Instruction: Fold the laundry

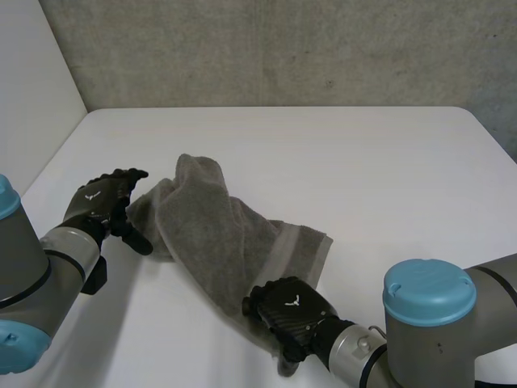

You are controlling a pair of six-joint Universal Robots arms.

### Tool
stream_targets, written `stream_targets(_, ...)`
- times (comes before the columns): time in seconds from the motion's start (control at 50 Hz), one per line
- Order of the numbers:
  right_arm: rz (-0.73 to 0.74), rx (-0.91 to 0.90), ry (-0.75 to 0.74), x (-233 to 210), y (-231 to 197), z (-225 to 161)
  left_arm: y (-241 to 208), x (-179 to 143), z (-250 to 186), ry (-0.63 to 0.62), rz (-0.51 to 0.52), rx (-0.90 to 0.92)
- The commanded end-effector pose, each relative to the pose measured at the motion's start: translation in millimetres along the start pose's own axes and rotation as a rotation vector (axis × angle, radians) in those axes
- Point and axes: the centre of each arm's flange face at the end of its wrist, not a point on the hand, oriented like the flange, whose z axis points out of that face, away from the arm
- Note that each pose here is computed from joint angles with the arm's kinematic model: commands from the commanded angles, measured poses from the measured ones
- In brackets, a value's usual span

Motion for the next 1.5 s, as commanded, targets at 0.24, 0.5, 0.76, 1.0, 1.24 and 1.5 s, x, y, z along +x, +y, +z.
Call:
stream_targets(0.24,-0.025,0.059,0.018,5,0,13,1,0,-1,0.0,0.0,-0.005)
stream_targets(0.5,-0.032,0.087,0.029,8,-9,17,1,0,-1,0.0,0.0,-0.005)
stream_targets(0.76,-0.036,0.09,0.03,9,-9,19,1,1,-1,0.002,0.001,-0.003)
stream_targets(1.0,-0.036,0.106,0.054,15,-14,19,1,1,-1,0.002,0.001,-0.002)
stream_targets(1.24,-0.03,0.202,0.244,72,-51,-1,0,2,-2,0.005,0.002,-0.001)
stream_targets(1.5,-0.037,0.198,0.624,213,-52,-42,6,5,-5,0.02,0.007,-0.019)
